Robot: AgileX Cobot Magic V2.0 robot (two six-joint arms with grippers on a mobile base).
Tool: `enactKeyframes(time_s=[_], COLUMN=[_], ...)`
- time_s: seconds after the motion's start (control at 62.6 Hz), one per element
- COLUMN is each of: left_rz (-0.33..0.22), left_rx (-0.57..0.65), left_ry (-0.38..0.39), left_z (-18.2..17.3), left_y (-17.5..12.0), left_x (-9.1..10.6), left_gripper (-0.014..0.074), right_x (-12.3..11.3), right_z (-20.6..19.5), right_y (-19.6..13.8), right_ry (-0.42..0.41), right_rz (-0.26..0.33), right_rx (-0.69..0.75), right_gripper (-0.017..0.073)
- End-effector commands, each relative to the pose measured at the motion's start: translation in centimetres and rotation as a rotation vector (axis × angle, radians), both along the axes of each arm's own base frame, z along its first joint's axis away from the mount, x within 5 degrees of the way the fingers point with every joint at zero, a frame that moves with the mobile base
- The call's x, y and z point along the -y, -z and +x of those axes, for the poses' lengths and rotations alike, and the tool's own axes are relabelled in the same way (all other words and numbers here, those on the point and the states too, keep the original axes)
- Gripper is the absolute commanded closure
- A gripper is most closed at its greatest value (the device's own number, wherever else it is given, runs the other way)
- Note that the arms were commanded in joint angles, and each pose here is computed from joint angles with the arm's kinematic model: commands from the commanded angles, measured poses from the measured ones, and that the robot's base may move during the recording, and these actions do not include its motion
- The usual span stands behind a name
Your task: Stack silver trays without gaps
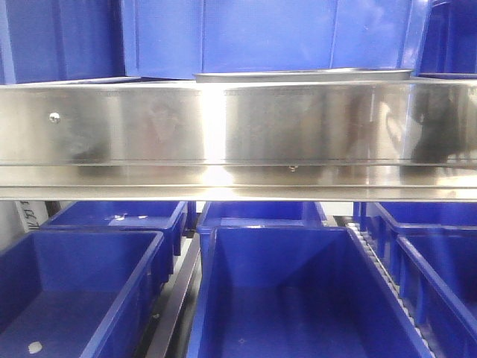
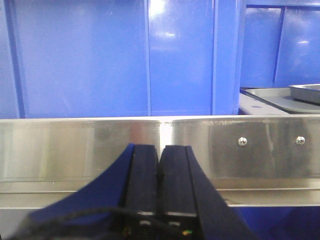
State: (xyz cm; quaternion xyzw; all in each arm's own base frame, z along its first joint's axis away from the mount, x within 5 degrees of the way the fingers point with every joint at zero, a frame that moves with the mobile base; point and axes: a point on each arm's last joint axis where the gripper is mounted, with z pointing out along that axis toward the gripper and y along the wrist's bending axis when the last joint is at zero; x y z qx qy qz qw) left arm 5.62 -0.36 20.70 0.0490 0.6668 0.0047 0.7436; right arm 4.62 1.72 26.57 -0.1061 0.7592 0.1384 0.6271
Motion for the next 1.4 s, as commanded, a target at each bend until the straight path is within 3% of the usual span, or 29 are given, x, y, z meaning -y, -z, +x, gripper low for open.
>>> enactKeyframes(time_s=[0.0, 0.112, 0.223, 0.351, 0.702, 1.389], left_rz=[-0.014, -0.014, -0.014, -0.014, -0.014, -0.014], left_rx=[0.114, 0.114, 0.114, 0.114, 0.114, 0.111], left_ry=[-0.015, -0.015, -0.015, -0.015, -0.015, -0.015], left_z=[-0.3, -0.3, -0.3, -0.3, -0.3, -0.3], left_y=[-1.1, -1.1, -1.1, -1.1, -1.1, -1.1], left_x=[-0.2, -0.2, -0.2, -0.2, -0.2, -0.2], left_gripper=[0.0641, 0.0641, 0.0641, 0.0641, 0.0641, 0.0641], right_x=[0.0, 0.5, 1.4, 1.8, 1.9, 1.9], right_z=[0.2, 0.4, 0.9, 1.5, 0.9, 0.9], right_y=[-1.4, -1.2, -0.7, 1.3, 6.4, 6.5], right_ry=[0.014, 0.118, 0.298, 0.376, 0.381, 0.381], right_rz=[0.02, 0.002, 0.002, 0.026, 0.038, 0.036], right_rx=[0.092, 0.094, 0.13, 0.161, 0.232, 0.219], right_gripper=[0.0503, 0.0503, 0.0503, 0.0503, 0.0503, 0.0503])
